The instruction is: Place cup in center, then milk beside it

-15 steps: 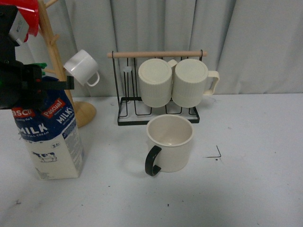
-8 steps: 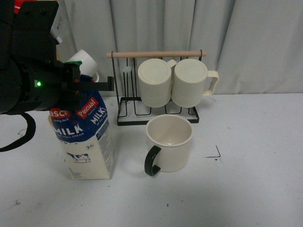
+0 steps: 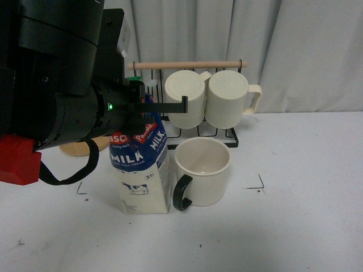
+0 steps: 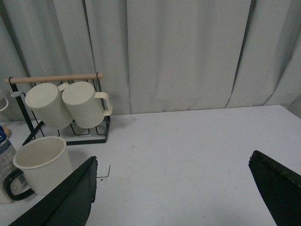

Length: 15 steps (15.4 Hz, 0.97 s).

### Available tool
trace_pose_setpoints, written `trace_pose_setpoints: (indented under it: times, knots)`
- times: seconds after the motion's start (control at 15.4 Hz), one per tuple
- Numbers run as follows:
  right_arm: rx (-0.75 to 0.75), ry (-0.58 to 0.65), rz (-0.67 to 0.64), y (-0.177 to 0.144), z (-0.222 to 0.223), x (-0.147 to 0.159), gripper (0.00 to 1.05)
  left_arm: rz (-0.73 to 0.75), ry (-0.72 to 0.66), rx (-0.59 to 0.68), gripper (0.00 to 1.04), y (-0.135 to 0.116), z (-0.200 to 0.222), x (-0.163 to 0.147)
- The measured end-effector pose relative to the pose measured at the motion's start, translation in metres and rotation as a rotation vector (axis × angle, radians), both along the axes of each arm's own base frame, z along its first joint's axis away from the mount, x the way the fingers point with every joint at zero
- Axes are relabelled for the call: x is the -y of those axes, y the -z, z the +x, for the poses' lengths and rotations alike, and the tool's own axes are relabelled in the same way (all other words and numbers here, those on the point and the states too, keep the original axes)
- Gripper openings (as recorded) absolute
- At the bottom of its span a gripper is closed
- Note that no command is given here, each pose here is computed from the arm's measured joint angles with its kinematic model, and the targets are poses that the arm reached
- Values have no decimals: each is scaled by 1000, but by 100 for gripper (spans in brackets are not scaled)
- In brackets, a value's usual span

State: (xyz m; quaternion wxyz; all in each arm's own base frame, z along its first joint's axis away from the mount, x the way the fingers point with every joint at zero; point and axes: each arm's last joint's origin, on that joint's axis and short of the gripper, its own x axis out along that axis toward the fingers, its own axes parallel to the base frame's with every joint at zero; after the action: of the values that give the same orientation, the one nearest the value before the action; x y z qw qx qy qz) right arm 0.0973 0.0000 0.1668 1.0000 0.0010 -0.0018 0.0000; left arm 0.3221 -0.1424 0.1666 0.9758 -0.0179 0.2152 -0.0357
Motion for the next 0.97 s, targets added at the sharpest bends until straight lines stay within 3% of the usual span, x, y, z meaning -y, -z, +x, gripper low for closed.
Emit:
trace_pose_setpoints:
  times: [0.13, 0.26, 0.32, 0.39, 0.45, 0.58, 0.71, 0.97]
  knots:
    - [0, 0, 0, 0, 0, 0, 98, 2, -3, -1, 5, 2, 1, 0]
    - [0, 0, 0, 0, 0, 0, 98, -11, -4, 24, 31, -2, 3, 0]
    - [0, 0, 0, 0, 0, 0, 98, -16, -2, 30, 47, -4, 3, -1]
    - [0, 0, 0, 0, 0, 0, 98, -57, -15, 95, 81, -27, -9, -10]
    - [0, 0, 0, 0, 0, 0, 98, -94, -29, 189, 97, -58, -45, -33]
    - [1, 0, 0, 0, 0, 0, 98, -90, -73, 369, 93, -98, -97, -63]
    - [0, 0, 0, 0, 0, 0, 98, 0, -86, 404, 67, -86, -145, -100]
    - [0, 0, 0, 0, 0, 0, 98, 9, -88, 448, 46, -75, -161, -113]
